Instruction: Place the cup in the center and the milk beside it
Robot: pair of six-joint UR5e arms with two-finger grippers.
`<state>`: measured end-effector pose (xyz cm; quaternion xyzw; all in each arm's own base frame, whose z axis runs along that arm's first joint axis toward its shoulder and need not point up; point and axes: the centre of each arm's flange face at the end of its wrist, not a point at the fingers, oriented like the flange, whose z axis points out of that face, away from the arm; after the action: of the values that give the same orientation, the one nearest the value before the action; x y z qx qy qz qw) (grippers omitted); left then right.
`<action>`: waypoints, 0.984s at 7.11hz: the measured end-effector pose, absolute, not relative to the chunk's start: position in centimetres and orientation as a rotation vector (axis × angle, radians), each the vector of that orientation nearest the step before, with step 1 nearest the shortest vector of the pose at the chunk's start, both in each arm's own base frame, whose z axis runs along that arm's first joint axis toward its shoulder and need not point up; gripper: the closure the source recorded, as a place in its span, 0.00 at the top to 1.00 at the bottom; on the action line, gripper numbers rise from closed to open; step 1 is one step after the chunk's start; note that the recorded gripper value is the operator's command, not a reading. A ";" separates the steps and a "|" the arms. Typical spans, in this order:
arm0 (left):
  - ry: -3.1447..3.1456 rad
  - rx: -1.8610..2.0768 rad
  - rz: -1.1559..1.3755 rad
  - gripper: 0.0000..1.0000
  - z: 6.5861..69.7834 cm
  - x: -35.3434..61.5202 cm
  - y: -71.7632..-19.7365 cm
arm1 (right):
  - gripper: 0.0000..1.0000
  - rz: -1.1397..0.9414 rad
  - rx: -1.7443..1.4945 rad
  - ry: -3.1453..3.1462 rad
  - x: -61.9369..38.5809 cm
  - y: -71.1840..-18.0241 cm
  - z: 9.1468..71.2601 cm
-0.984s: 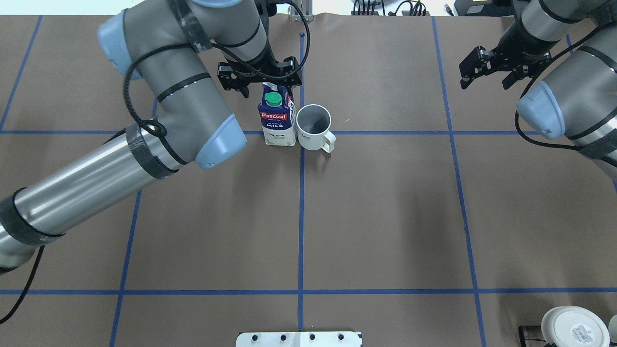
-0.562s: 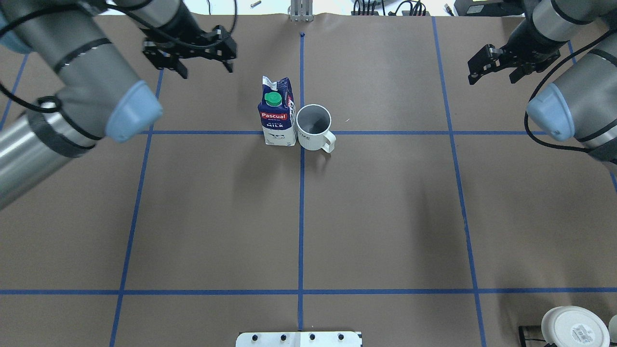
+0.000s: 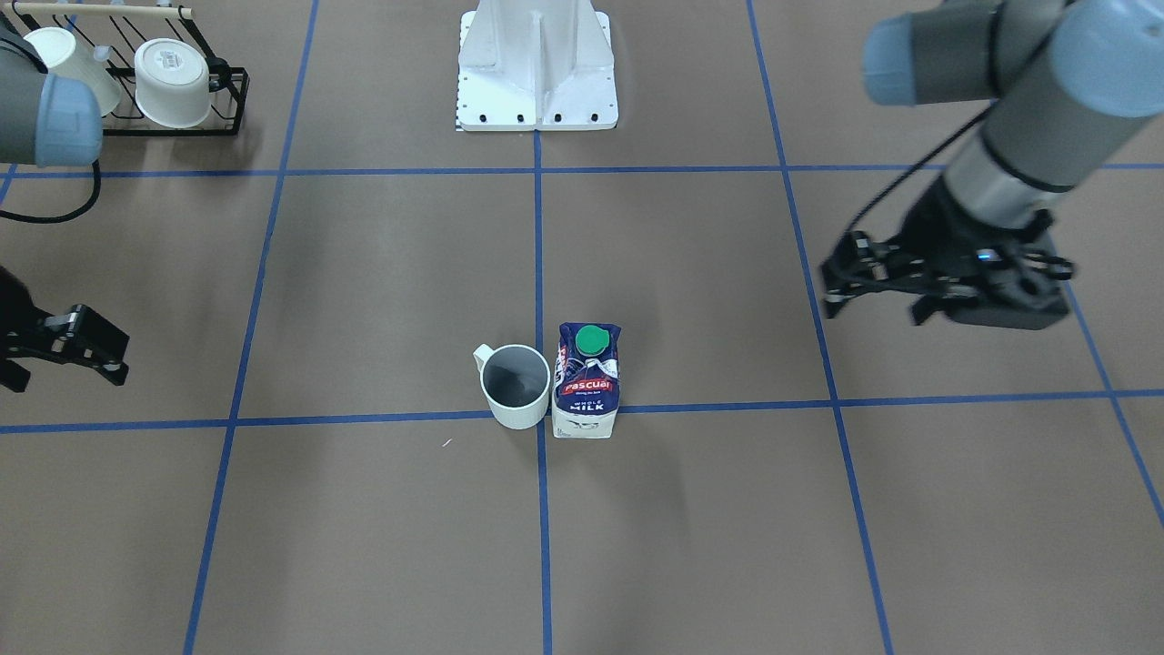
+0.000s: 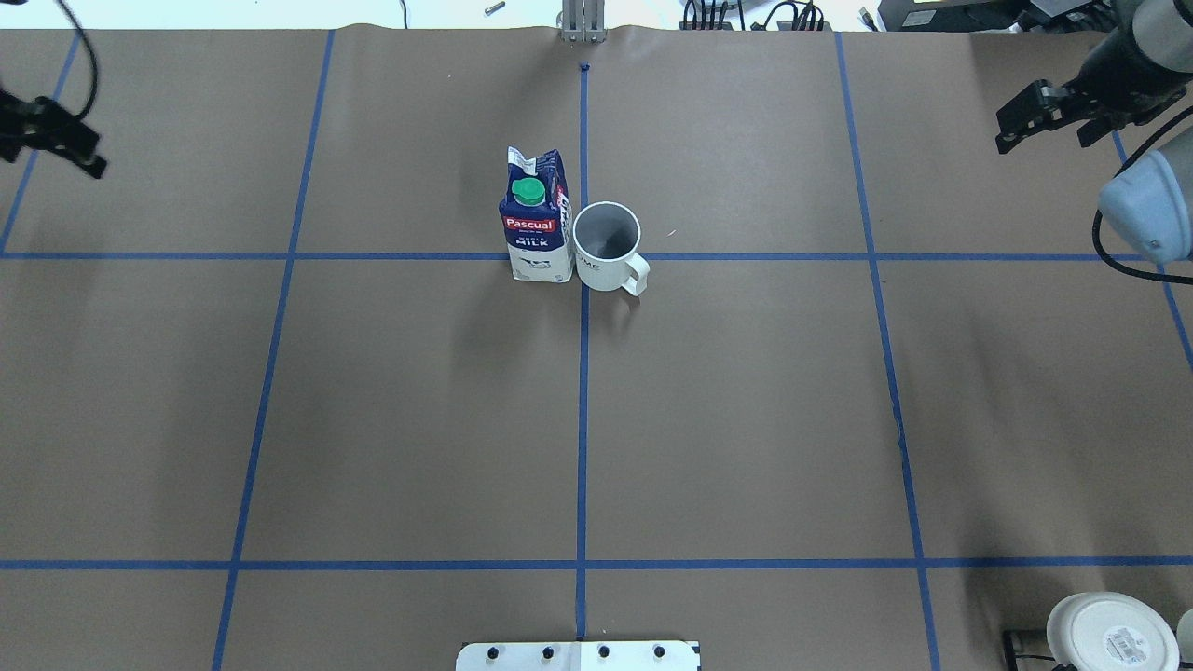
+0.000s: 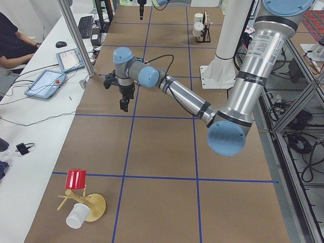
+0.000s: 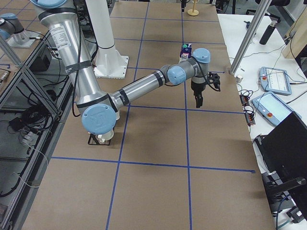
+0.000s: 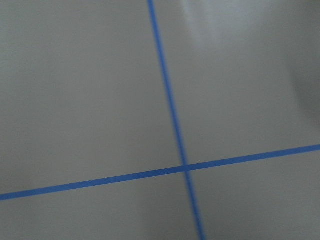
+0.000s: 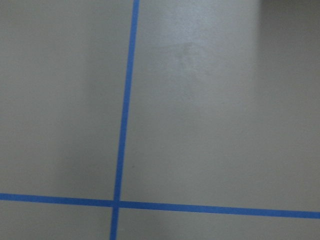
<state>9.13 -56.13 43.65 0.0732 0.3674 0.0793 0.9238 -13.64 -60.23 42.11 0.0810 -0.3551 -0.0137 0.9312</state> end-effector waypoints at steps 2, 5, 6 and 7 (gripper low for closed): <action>0.716 0.088 0.122 0.98 52.7 2.1 -53.3 | 1.00 0.050 0.110 -0.710 -7.1 -60.4 47.9; 0.703 0.038 0.074 0.98 60.3 -0.6 -50.2 | 1.00 0.193 -0.005 -0.766 0.7 -55.6 56.2; 0.702 0.033 0.051 0.98 61.3 -1.5 -50.0 | 1.00 0.220 -0.018 -0.773 2.1 -54.7 57.3; 0.703 0.030 0.033 0.98 61.8 -2.4 -49.8 | 1.00 0.243 -0.024 -0.785 3.8 -53.9 58.1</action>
<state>-2.37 -49.78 61.83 0.0146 0.3442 0.0163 0.9387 3.78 -53.89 58.09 -0.0116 -0.3817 0.1181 0.9167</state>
